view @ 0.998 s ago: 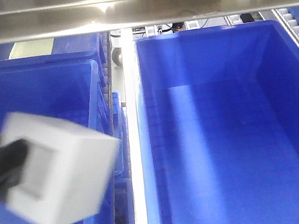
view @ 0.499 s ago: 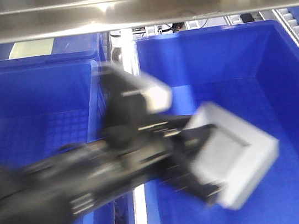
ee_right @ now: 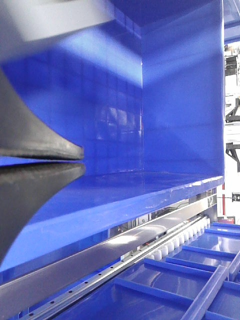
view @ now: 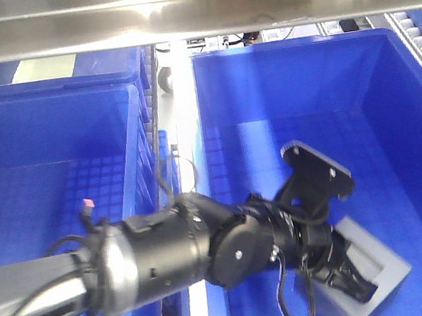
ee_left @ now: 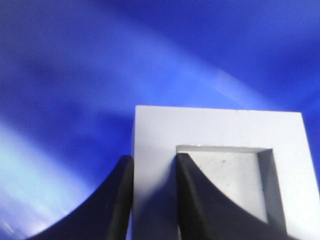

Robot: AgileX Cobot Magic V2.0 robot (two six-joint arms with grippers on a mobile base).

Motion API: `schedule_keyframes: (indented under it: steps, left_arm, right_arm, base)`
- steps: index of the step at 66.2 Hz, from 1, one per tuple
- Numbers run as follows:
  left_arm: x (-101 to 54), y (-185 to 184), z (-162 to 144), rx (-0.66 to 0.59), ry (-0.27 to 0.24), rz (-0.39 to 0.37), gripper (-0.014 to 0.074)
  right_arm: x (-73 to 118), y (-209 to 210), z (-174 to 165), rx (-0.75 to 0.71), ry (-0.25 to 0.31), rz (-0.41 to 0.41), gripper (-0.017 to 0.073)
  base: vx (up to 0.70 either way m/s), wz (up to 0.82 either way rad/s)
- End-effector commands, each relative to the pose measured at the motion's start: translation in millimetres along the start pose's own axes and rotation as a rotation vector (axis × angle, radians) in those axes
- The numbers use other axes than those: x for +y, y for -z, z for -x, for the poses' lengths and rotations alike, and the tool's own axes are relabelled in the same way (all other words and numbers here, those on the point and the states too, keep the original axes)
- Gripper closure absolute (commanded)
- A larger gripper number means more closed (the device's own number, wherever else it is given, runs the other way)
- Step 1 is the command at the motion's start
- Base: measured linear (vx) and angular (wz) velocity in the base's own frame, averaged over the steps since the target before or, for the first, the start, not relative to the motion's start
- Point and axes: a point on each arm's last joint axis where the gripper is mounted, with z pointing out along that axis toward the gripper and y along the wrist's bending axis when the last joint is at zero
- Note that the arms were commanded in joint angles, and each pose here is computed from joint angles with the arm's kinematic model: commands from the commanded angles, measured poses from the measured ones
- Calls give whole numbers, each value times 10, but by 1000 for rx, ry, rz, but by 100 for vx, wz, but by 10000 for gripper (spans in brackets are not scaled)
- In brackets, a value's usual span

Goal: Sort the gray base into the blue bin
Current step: 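Swing the left arm over the farther blue bin and lower the block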

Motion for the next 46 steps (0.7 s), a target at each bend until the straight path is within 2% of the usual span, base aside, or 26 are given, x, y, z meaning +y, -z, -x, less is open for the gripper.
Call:
schedule_keyframes:
  steps: [1, 17, 24, 46]
  left_arm:
    - [-54, 208, 292, -148, 4, -6, 600]
    - [-49, 68, 144, -33, 5, -16, 582]
    - [-49, 56, 125, -18, 5, -18, 543]
    - [-63, 116, 129, 2, 4, -25, 262]
  right_arm:
    - [-3, -19, -11, -6, 18, -4, 564]
    - [-3, -19, -11, -6, 18, -4, 564]
    - [-3, -19, -11, -6, 18, -4, 564]
    - [-3, -19, -11, -6, 18, -4, 564]
  base:
    - [0, 0]
    - [0, 0]
    - [0, 0]
    - [0, 0]
